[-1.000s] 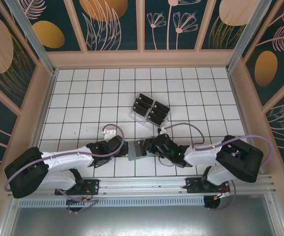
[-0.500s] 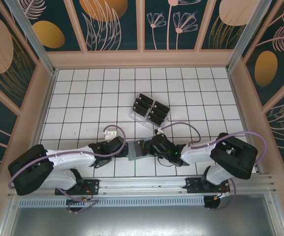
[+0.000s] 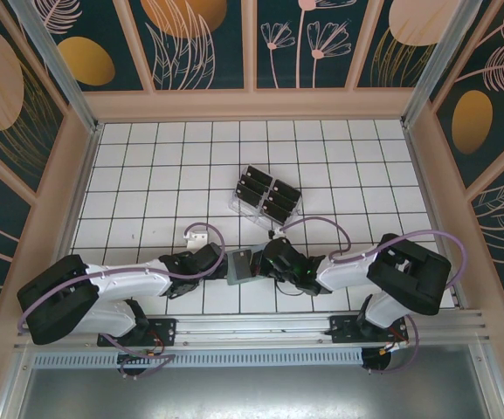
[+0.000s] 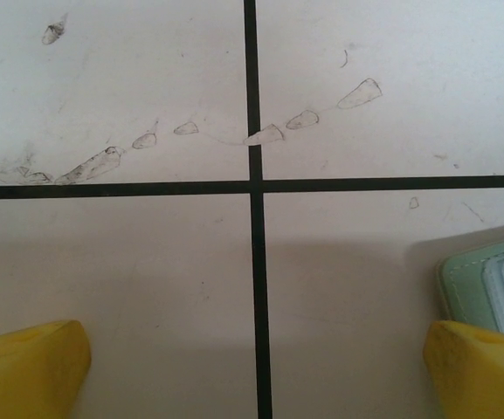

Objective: Put the credit cards into the card holder

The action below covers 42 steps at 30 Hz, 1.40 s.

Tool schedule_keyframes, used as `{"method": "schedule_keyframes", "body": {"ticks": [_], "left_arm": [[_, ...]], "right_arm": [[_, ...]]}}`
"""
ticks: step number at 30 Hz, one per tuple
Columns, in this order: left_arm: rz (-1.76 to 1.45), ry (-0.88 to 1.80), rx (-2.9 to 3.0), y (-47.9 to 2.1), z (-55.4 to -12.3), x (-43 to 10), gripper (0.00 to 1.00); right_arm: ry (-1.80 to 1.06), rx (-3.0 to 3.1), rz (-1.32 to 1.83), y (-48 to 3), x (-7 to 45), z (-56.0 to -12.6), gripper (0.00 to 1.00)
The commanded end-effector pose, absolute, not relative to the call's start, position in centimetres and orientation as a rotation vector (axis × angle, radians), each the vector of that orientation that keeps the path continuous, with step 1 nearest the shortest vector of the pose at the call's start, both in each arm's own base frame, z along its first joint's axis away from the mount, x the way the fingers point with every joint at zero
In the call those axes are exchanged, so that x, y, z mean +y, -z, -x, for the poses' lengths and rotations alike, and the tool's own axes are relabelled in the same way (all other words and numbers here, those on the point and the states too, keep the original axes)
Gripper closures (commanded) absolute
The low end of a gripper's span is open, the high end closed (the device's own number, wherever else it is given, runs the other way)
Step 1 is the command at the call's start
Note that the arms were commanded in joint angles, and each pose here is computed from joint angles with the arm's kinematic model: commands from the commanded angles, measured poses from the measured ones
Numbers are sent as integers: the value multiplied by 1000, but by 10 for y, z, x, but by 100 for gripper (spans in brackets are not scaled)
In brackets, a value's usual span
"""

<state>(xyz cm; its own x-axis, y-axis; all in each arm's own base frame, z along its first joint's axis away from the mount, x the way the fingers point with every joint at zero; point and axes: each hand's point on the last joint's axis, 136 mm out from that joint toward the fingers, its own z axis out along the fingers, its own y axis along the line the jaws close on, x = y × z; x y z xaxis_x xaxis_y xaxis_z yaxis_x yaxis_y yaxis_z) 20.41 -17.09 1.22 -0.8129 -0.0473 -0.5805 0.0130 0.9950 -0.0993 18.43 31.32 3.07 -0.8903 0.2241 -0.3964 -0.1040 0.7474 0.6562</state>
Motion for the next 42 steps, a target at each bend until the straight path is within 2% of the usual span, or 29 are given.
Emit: {"method": "schedule_keyframes", "body": {"ticks": [1,21,24,29,31,38,42], "left_arm": [[2,143,2558,2,-197,-172,1],[22,157,2546,-2,-199,-173,1],[44,156,2525,-9,-201,-172,1],[75,158,2481,-28,-207,-169,1],[78,166,2463,-37,-210,-171,1],[75,196,2429,-55,-219,-182,1],[68,221,2435,-55,-222,-191,1]], "right_arm": [[-1012,2473,-43,-37,328,-183,97],[-1121,2451,-14,-51,348,-181,95],[-1129,2414,-24,-64,343,-185,91],[-1069,2331,-25,-100,322,-200,73],[-1019,2288,-15,-119,310,-211,69],[-792,2227,21,-167,258,-254,64],[-700,2236,80,-177,247,-268,64]]}}
